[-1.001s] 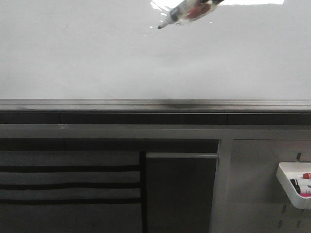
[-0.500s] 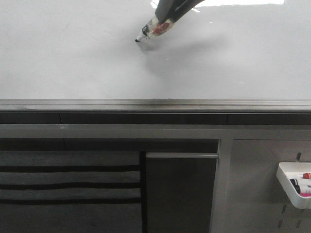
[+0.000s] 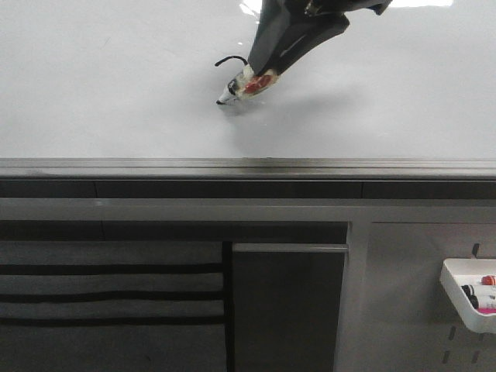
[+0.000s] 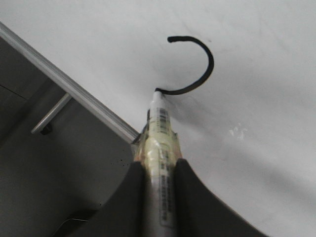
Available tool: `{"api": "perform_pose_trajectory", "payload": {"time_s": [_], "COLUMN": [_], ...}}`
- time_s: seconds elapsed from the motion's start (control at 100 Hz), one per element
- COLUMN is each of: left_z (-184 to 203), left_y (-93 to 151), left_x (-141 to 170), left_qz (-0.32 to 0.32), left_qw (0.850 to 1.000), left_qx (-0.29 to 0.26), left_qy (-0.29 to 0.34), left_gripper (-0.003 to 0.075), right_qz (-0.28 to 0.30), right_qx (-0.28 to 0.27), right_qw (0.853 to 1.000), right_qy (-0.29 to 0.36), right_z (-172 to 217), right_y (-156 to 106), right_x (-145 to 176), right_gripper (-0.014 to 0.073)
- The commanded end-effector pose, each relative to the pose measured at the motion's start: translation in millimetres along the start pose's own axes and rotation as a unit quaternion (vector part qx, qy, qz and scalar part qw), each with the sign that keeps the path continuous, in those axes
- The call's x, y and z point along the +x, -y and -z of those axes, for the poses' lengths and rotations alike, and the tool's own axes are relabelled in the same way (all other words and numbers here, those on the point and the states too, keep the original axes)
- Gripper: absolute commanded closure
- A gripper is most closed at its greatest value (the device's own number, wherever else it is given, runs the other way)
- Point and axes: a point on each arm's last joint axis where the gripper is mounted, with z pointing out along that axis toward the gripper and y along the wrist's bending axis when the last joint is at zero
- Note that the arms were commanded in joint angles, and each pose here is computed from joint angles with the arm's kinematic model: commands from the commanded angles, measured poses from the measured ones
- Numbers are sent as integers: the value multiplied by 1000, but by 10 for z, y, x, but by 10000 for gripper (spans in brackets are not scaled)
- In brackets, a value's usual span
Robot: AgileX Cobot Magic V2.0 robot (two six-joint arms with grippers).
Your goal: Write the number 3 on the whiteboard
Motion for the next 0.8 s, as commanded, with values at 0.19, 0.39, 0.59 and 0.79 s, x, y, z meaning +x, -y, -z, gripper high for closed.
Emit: {"api": "perform_pose_trajectory", "payload": {"time_s": [0.19, 0.39, 0.59, 0.79], "left_z": [50, 50, 52, 24], "left_y": [-31, -32, -15, 15], "left_x": [-124, -125, -141, -130], "left_qz": [15, 15, 28, -59], "left_qw": [999, 999, 998, 997], "left_qx": [-15, -16, -5, 16], "left_qy": [43, 44, 53, 37], "left_gripper": [608, 608, 608, 608], "right_qz": [-1, 1, 6, 187], "right_qx": [36, 12, -17, -71], "right_qw": [999, 998, 998, 979], "right_qy": [18, 61, 60, 32], "right_z": [332, 6, 164, 712], "right_y": [167, -73, -185, -621], "right_x": [54, 41, -172, 156], "right_gripper": [662, 662, 662, 662]}}
